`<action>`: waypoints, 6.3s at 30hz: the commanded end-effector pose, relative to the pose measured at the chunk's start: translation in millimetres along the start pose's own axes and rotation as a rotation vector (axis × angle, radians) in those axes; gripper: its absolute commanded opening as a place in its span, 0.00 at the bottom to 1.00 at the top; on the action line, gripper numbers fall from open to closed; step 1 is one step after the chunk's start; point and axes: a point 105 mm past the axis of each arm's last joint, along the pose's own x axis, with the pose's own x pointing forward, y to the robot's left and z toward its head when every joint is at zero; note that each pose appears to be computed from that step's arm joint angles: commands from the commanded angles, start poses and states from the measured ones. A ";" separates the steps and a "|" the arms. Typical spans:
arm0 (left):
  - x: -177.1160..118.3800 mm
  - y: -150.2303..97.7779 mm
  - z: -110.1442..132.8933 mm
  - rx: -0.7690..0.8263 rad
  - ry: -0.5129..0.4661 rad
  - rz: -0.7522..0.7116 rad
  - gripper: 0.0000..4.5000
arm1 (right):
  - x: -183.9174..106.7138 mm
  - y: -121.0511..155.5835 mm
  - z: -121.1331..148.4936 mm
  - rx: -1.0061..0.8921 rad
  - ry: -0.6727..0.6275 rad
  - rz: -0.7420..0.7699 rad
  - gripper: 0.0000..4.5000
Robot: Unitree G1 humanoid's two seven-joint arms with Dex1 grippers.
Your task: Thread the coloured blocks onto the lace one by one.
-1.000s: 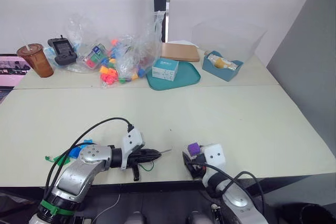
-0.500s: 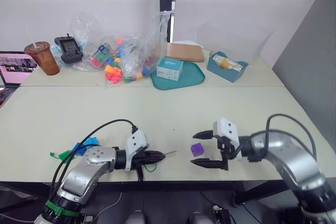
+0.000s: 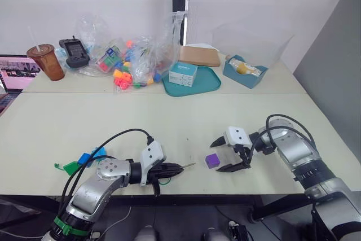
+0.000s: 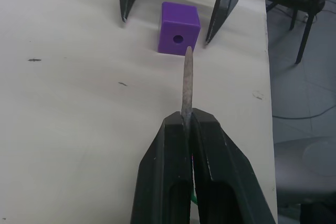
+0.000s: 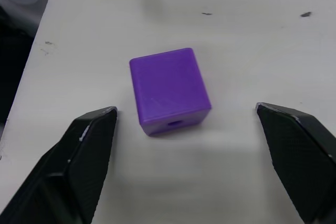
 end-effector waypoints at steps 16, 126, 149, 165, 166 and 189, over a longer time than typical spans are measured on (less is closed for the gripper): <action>12.1 0.7 18.7 0.049 0.011 -0.031 0.00 | 31.5 27.6 19.1 0.084 -0.087 -0.013 0.26; 63.6 -11.8 21.7 0.197 0.092 -0.144 0.01 | 35.4 44.2 8.6 0.109 0.054 -0.013 0.26; 51.5 -9.5 38.6 0.111 0.037 -0.141 0.99 | 35.3 43.1 10.5 0.123 0.038 -0.048 0.26; 84.6 -10.8 24.6 0.159 0.086 -0.165 1.00 | -13.7 39.5 19.6 0.162 -0.029 -0.183 0.99; 86.8 -9.4 22.6 0.161 0.094 -0.164 1.00 | -15.3 39.4 16.5 0.165 -0.025 -0.185 0.99; 74.3 -18.0 8.4 0.183 0.164 -0.275 0.27 | 3.8 41.2 0.2 0.098 0.043 -0.146 0.45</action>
